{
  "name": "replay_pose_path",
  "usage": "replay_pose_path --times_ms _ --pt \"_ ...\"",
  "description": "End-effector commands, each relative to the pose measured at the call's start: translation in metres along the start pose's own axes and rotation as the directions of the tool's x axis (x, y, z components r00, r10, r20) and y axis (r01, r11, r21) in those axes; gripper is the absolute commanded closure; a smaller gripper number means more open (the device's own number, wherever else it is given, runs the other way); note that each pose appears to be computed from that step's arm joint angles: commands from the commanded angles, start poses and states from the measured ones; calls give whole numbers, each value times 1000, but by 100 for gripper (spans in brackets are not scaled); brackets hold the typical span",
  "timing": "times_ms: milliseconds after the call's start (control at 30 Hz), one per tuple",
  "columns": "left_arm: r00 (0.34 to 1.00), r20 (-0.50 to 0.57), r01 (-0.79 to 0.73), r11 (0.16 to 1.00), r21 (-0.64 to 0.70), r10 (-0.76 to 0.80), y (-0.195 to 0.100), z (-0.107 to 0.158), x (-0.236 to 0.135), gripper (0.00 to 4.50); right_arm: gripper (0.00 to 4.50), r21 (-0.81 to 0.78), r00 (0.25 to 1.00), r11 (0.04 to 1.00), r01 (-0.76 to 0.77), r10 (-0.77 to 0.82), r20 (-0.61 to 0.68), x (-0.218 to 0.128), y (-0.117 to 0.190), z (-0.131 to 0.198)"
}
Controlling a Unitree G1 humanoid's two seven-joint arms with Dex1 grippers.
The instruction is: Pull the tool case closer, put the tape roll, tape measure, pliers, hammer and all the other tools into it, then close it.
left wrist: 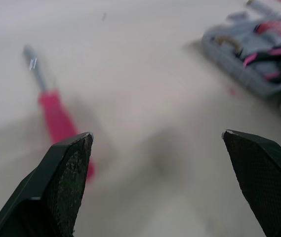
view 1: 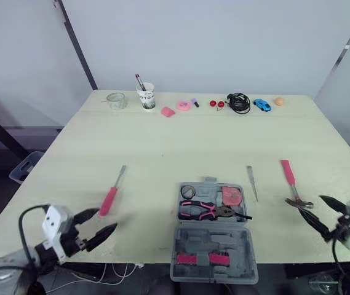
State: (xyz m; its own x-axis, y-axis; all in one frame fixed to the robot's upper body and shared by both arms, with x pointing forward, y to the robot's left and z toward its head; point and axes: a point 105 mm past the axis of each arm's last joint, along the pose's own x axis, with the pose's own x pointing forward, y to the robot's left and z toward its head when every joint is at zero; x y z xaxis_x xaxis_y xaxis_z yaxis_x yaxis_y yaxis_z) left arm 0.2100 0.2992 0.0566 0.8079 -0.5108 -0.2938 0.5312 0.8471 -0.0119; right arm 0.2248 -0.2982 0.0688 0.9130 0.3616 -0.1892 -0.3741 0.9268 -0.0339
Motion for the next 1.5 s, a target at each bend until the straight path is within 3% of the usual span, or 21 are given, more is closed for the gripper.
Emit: replay_pose_path --times_ms 33,333,533,833,967,1067,1167,1300,1333,1500 --pt "998 20 -61 998 31 60 9 3 -11 0 5 12 996 997 80 -80 32 -22 -12 1" --pt "999 -11 -42 998 51 42 8 -3 -13 0 5 40 987 990 138 -134 -89 -61 -15 -24" --pt "991 -55 128 977 172 -120 -7 9 8 0 5 -18 995 999 -33 31 -93 -31 12 -5" --pt "926 -109 377 884 278 -361 -34 28 47 0 5 -88 935 935 -343 331 -131 15 64 9" --pt "892 -118 452 850 271 -436 -45 29 64 0 127 -121 888 884 -452 432 -159 32 80 8" --pt "862 -151 507 817 274 -484 -54 22 73 87 276 -147 864 856 -495 468 -187 44 85 4" --pt "830 -168 558 796 235 -532 -62 16 79 232 434 -167 834 823 -543 505 -224 53 91 -2" --pt "808 -198 589 775 230 -555 -66 12 89 424 450 -174 792 780 -601 551 -262 60 102 -10" --pt "803 -209 596 769 233 -559 -67 11 92 445 450 -176 781 769 -615 561 -275 61 104 -12" --pt "773 -233 632 746 208 -590 -80 5 110 445 450 -183 754 744 -642 572 -321 70 107 -24"
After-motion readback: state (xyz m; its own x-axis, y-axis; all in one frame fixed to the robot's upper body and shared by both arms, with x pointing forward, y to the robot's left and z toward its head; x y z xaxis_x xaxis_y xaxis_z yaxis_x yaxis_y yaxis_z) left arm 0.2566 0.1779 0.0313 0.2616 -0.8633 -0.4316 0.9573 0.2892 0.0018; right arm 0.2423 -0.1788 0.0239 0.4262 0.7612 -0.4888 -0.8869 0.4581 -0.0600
